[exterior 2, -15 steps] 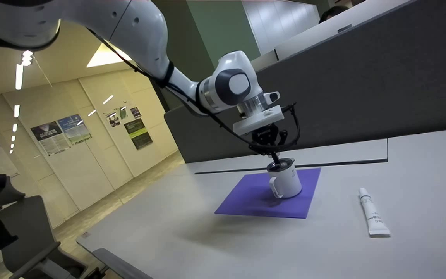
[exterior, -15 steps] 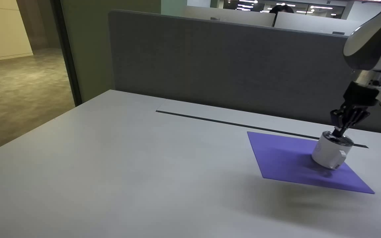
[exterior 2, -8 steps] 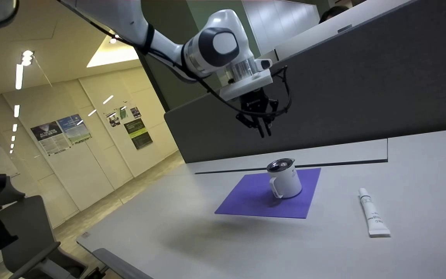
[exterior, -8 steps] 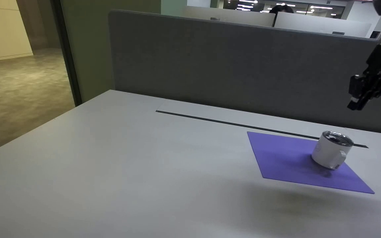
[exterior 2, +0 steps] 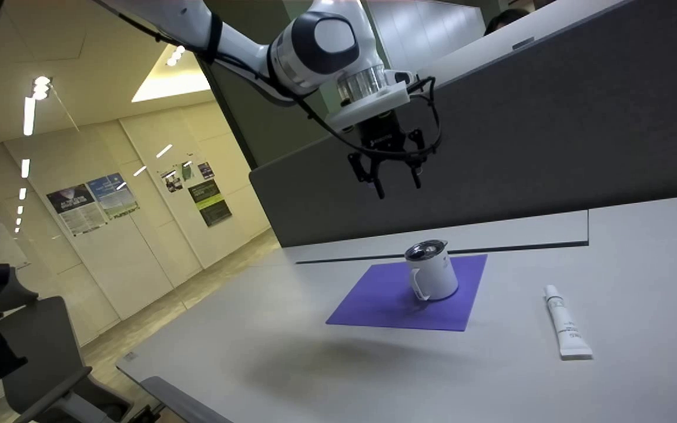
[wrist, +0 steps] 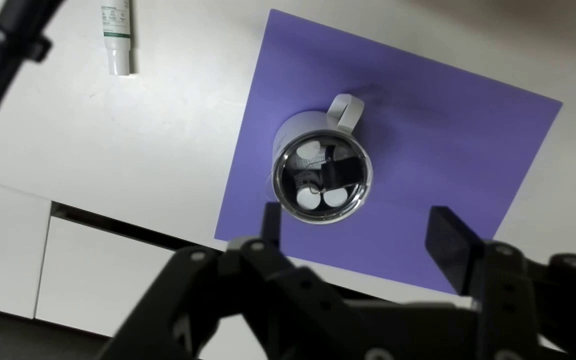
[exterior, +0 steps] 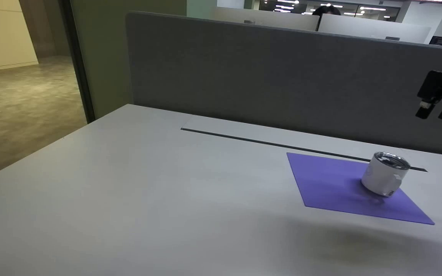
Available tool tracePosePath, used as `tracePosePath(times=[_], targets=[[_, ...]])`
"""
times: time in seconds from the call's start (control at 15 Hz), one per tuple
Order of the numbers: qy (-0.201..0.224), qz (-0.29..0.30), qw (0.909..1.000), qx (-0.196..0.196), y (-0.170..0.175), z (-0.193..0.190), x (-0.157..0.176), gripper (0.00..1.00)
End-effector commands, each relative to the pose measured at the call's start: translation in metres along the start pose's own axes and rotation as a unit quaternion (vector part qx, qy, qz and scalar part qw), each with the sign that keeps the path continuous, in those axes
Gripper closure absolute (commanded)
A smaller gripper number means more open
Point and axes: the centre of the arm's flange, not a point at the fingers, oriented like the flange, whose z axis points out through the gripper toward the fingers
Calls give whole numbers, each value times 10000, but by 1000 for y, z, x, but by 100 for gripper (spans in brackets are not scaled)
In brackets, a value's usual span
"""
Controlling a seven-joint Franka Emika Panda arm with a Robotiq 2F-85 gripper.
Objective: Move the slider to close the opening on the top of the cup
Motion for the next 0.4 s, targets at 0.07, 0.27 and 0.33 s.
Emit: tracePosePath(times=[0.07, 0.27, 0.33], targets=[[-69, 118, 9998, -149, 3, -6, -4, 0], [-61, 49, 9999, -115, 6, 0, -4, 0], [-82, 79, 9998, -147, 6, 0, -4, 0]])
